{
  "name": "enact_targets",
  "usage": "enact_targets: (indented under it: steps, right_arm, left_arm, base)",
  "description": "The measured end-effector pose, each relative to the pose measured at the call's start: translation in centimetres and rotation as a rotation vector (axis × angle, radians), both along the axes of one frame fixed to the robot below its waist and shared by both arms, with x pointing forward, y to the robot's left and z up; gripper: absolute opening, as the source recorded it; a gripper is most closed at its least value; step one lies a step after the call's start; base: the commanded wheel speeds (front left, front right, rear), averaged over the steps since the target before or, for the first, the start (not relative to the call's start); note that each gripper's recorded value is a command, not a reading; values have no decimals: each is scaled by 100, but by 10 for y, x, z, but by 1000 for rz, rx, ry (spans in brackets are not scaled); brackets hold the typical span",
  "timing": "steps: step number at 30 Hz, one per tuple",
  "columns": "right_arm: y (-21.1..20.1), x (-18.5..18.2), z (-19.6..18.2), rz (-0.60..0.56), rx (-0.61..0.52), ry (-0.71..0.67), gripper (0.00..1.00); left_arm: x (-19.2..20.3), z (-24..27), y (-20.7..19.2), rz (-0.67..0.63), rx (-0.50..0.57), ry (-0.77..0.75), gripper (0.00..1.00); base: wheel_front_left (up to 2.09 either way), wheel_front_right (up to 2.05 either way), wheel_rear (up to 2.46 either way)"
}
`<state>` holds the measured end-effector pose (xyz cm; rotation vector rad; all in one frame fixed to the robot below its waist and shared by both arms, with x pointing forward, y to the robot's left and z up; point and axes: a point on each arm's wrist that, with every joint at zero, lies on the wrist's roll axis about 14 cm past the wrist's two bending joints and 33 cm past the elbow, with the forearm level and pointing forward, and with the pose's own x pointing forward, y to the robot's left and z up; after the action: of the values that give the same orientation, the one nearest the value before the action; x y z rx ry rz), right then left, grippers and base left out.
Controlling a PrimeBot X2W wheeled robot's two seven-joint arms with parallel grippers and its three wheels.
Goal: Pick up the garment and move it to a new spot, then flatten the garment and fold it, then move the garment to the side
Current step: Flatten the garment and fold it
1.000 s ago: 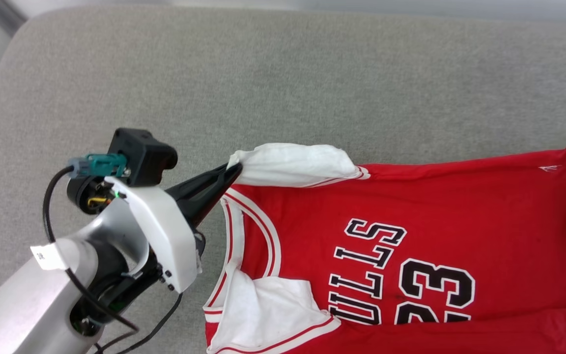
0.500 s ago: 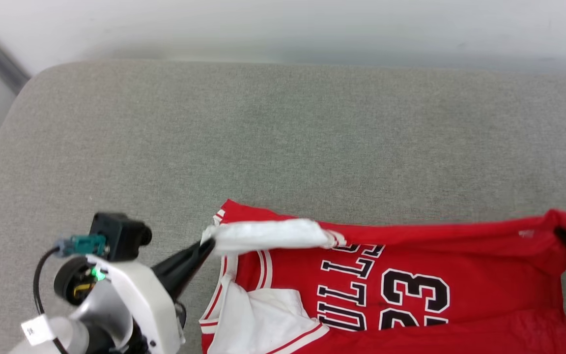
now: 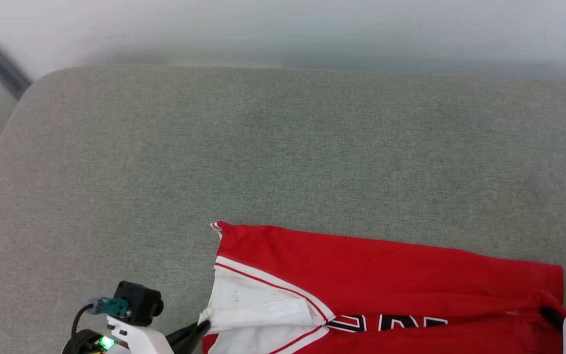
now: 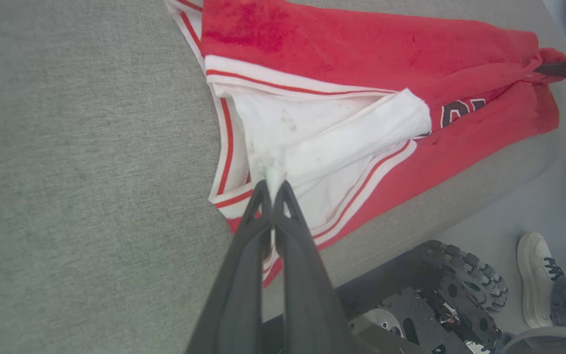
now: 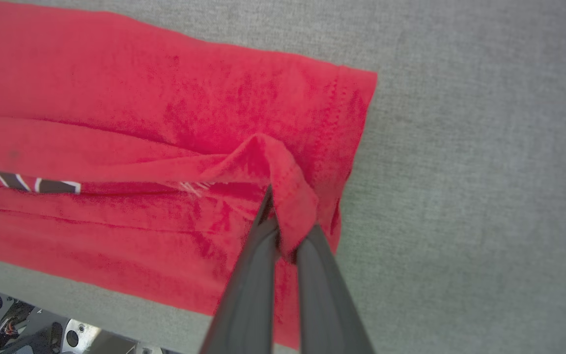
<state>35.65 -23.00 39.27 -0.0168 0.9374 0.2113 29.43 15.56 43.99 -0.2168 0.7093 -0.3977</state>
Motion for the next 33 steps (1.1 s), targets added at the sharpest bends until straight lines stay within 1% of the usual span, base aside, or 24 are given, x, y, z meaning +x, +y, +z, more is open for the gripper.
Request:
enact_targets:
  steps: [5,17,18,19,21,22,23,29,31,33]
  right_arm:
    - [-4,-6,-12,57,-60,35,0]
    - [-2,-6,-26,93,-64,56,0]
    - [-1,-7,-27,93,-60,60,0]
    - [-1,-6,-28,94,-58,58,0]
    - [0,-6,-28,92,-49,61,0]
    - [0,-6,-28,89,-45,61,30]
    - [0,-4,-26,87,-42,49,100]
    - [8,-2,-13,59,18,-3,100]
    - [7,0,-5,50,29,-31,100]
    - [7,4,5,37,49,-68,100]
  left_arm:
    - [-9,-23,1,-18,36,62,0]
    - [-10,-52,-1,-81,109,85,0]
    - [-11,-55,0,-80,113,91,12]
    - [-11,-57,0,-80,116,94,38]
    - [-12,-60,0,-85,118,97,100]
    - [-12,-61,-1,-84,118,96,100]
    - [-12,-61,-1,-83,118,94,100]
    - [1,-44,1,-31,88,-5,100]
    - [11,-29,3,0,72,-84,100]
    - [27,-4,5,33,58,-230,100]
  base:
    - [0,0,0]
    - [0,0,0]
    - [0,0,0]
    - [0,0,0]
    - [0,0,0]
    - [0,0,0]
    - [0,0,0]
    - [0,0,0]
    - [0,0,0]
    - [0,0,0]
